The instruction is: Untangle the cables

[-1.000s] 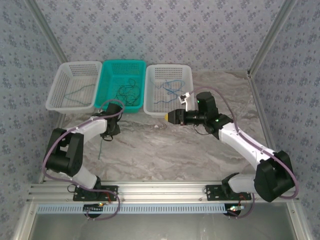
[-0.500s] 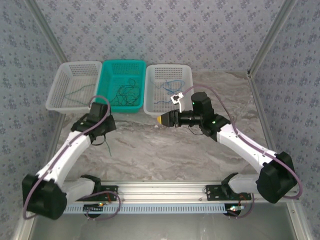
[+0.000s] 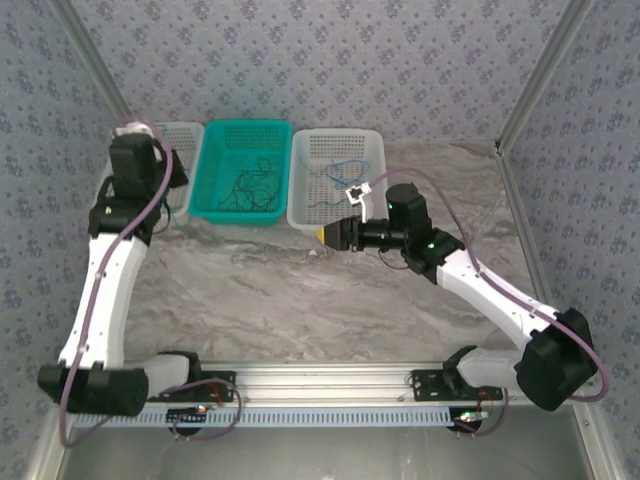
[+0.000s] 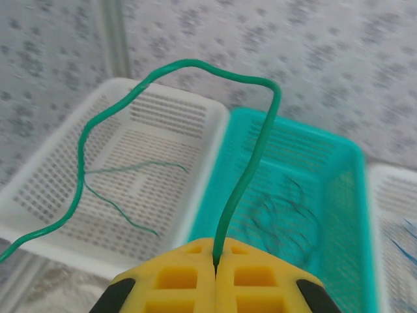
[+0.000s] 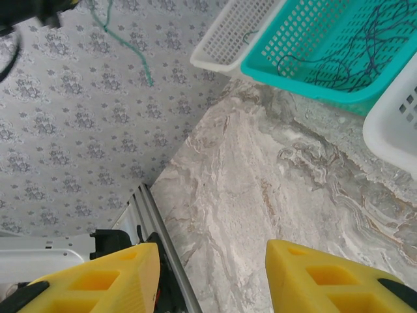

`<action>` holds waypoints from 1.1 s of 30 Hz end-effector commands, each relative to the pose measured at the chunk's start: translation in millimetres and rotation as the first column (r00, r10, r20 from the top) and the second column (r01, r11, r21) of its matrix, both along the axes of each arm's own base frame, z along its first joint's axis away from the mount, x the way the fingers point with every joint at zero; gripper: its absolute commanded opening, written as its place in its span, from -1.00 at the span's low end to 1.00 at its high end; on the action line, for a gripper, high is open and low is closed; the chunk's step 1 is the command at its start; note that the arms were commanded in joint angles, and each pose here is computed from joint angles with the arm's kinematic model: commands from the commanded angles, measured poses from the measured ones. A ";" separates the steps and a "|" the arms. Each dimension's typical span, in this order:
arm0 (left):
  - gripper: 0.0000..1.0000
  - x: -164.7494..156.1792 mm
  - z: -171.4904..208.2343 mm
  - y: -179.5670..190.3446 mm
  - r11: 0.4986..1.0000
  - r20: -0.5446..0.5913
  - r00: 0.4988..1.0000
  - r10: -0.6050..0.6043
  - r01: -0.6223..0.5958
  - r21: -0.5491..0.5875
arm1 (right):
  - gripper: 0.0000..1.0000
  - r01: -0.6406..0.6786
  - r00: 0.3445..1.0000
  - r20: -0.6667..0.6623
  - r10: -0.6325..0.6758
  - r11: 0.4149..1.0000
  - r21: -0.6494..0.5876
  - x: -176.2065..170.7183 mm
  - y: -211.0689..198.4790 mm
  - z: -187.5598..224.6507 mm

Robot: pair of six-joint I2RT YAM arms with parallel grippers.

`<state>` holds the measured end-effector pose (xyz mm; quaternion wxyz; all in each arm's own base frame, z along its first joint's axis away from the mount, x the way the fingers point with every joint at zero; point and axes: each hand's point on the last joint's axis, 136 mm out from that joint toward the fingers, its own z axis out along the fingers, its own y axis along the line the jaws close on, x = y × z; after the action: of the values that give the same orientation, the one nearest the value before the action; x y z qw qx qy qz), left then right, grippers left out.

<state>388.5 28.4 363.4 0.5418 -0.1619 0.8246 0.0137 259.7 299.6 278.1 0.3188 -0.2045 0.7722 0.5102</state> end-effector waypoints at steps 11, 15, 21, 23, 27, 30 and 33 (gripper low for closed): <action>-0.65 163.1 -55.4 73.4 0.999 -0.108 0.994 0.000 -0.004 -0.039 | 0.01 0.079 0.993 0.084 -0.078 0.997 -0.006 -13.6 -20.7 39.2; -0.38 151.4 -36.9 72.7 0.995 -0.083 0.996 0.036 -0.044 -0.086 | 0.06 0.155 0.983 0.099 -0.152 0.988 -0.023 -10.6 -34.4 36.1; -0.32 97.6 -1.9 43.0 0.975 0.060 0.998 0.022 -0.008 -0.220 | 0.14 0.262 0.961 0.105 -0.254 0.962 -0.071 5.7 -59.4 22.5; -0.32 72.4 8.2 18.4 0.966 0.131 0.991 -0.011 0.045 -0.256 | 0.14 0.339 0.938 0.118 -0.326 0.935 -0.107 20.0 -77.5 15.8; -0.26 18.7 6.2 -33.2 0.961 0.202 0.976 -0.080 0.129 -0.246 | 0.14 0.563 0.826 0.161 -0.540 0.801 -0.203 51.4 -133.8 1.4; -0.16 -17.3 -13.0 -63.4 0.978 0.181 0.975 -0.130 0.156 -0.136 | 0.20 0.688 0.726 0.228 -0.649 0.687 -0.235 66.0 -175.5 -3.0; -0.12 -41.0 -59.6 -66.3 0.991 0.076 0.990 -0.114 0.119 -0.057 | 0.58 0.800 0.597 0.312 -0.739 0.522 -0.296 76.9 -222.1 -14.9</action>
<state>354.3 -56.6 340.8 0.5819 -0.1134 0.7948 -0.1294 330.5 125.1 273.7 0.4923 0.0170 0.8377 0.2357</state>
